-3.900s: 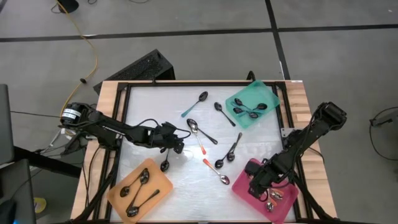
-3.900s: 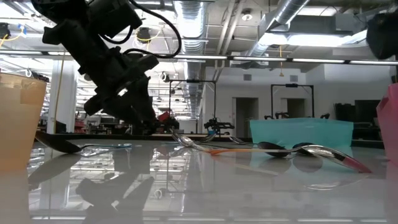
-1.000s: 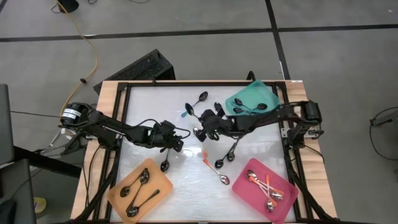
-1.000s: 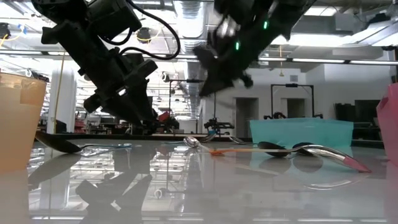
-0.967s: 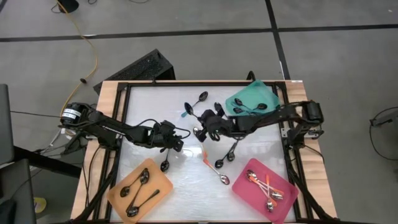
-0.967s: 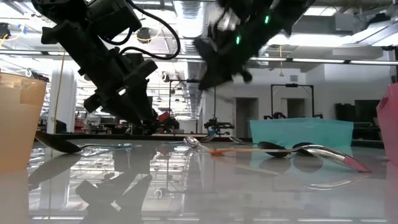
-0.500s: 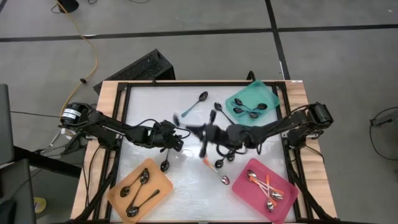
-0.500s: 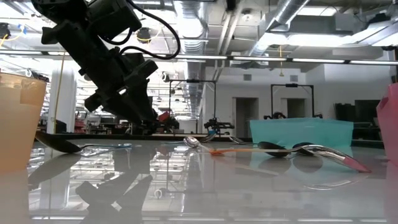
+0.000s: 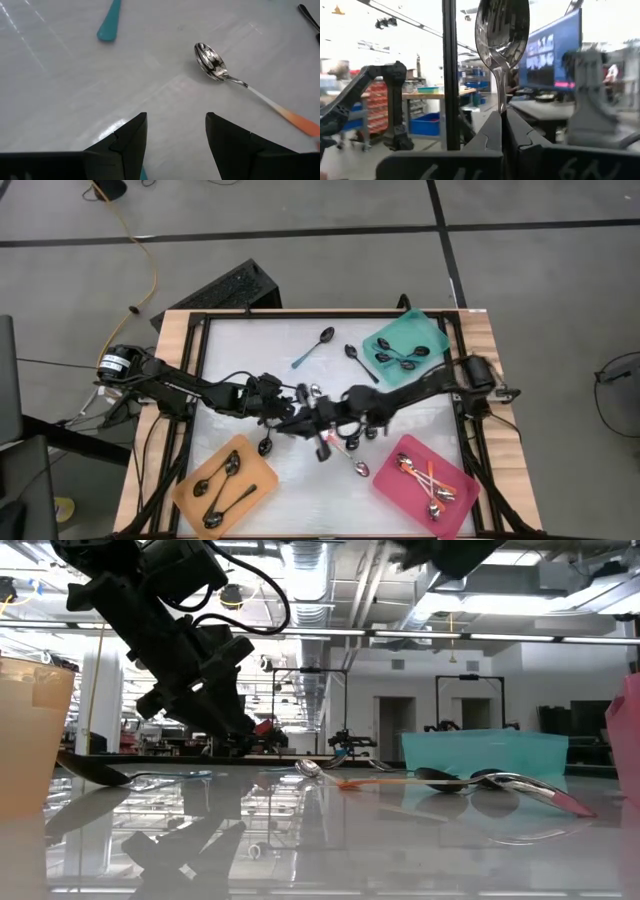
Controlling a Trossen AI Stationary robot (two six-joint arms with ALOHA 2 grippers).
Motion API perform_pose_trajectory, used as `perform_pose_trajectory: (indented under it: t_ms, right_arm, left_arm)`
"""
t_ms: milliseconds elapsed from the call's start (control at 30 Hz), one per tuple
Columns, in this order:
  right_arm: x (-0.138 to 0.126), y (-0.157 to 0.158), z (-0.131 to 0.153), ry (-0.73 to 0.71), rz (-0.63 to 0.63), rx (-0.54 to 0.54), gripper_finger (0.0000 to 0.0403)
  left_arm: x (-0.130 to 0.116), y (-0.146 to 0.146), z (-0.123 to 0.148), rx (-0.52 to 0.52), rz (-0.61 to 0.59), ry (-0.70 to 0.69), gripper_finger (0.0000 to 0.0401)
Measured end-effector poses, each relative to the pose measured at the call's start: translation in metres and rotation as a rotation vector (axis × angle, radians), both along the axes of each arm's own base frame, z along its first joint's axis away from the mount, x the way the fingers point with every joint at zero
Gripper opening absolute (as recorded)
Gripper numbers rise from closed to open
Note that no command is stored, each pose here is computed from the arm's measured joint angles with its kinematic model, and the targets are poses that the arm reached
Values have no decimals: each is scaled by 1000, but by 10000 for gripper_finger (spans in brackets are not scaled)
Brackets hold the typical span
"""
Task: Sort silverware by color (type)
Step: Put the black spoon into the orange bin
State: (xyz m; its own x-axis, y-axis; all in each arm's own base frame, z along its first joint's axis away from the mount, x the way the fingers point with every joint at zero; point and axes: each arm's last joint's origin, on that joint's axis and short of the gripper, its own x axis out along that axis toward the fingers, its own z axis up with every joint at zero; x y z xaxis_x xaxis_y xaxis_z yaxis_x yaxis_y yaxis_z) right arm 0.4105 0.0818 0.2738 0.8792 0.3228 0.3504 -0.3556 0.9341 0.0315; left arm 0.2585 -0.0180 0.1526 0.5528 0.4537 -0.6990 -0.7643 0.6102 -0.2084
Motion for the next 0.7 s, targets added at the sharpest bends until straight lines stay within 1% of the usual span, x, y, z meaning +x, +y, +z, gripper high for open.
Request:
perform_pose_trajectory:
  t_ms: [67, 133, 167, 233, 300, 333, 400, 467, 500, 533, 600, 633, 700]
  right_arm:
    - [18, 2, -11, 25, 23, 29, 6]
    - [33, 5, -20, 30, 70, 27, 6]
    - [37, 7, -22, 19, 56, 21, 6]
    - [42, 11, -20, 12, 62, 13, 6]
    - [46, 12, -17, 4, 73, 24, 6]
    - [47, 12, -16, 14, 85, 41, 6]
    - [48, 12, -17, 38, 142, 60, 6]
    - [48, 14, -19, 61, 192, 56, 6]
    - [47, 14, -17, 79, 205, 60, 6]
    - [46, 15, -14, 104, 220, 55, 6]
    - [42, 17, -7, 151, 233, 40, 6]
    - [39, 18, -2, 172, 233, 21, 6]
    - [35, 19, 4, 217, 223, -30, 6]
  left_arm:
    - [0, 0, 0, 4, -5, 3, 184]
    - [-1, 0, -1, 11, -9, 8, 184]
    - [-3, 1, -4, 21, 0, 12, 184]
    - [-10, 2, -12, 24, 2, 42, 184]
    - [-15, 2, -17, 19, -5, 56, 184]
    - [-17, 2, -19, 33, -14, 67, 184]
    - [-21, 4, -23, 64, -29, 105, 184]
    - [-24, 6, -25, 78, -33, 127, 184]
    - [-23, 7, -24, 74, -47, 128, 184]
    - [-23, 8, -23, 61, -86, 136, 184]
    - [-24, 6, -20, 21, -218, 169, 184]
    - [-27, 6, -18, 2, -263, 191, 184]
    - [-35, 6, -12, -19, -276, 222, 184]
